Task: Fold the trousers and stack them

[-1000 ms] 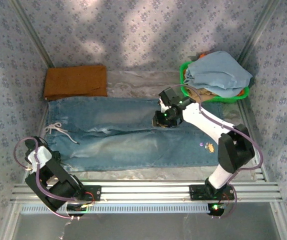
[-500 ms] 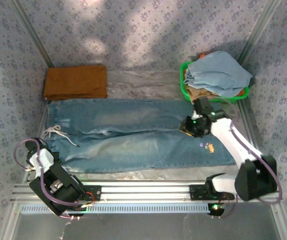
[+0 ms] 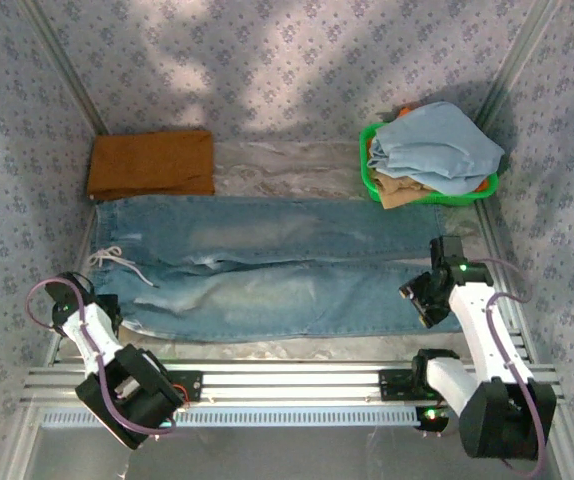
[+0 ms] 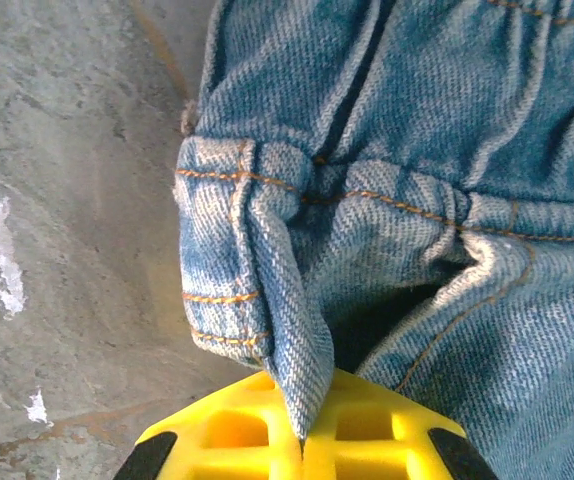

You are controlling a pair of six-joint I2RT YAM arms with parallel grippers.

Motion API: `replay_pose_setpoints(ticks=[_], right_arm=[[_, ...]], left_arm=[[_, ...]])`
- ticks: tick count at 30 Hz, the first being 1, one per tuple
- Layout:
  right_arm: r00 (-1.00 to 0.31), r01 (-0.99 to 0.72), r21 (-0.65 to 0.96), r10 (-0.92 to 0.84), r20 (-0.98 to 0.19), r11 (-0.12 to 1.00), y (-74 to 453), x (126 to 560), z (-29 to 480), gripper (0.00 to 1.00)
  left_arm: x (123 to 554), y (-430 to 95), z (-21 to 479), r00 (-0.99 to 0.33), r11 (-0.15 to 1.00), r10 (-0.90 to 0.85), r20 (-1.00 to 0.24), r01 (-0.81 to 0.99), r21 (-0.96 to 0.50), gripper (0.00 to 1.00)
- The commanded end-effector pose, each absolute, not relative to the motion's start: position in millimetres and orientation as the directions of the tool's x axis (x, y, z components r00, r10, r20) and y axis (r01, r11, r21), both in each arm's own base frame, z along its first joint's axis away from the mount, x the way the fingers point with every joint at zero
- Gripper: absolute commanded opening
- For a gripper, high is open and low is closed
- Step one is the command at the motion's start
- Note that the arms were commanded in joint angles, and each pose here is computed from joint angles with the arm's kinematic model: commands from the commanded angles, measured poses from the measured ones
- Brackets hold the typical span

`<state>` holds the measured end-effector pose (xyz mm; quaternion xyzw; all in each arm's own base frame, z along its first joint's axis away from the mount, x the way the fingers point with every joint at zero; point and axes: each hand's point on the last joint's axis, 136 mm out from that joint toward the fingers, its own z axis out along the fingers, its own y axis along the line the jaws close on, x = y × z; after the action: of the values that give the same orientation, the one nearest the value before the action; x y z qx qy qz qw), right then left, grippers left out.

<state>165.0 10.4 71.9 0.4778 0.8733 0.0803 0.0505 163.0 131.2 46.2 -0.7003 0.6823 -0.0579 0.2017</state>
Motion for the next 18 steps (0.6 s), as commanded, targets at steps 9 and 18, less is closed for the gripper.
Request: replay_pose_setpoints(ticks=[9, 18], right_arm=[[-0.253, 0.967, -0.036, 0.967, -0.009, 0.253, -7.4, 117.2, 26.9, 0.61], [-0.264, 0.962, -0.063, 0.964, 0.026, 0.265, -4.5, 141.3, -0.4, 0.39]], left_arm=[[183.3, 134.8, 61.1, 0.057, 0.030, -0.981, -0.183, -0.898, -0.439, 0.00], [189.5, 138.5, 71.1, 0.053, 0.037, -0.981, -0.185, -0.893, -0.449, 0.00]])
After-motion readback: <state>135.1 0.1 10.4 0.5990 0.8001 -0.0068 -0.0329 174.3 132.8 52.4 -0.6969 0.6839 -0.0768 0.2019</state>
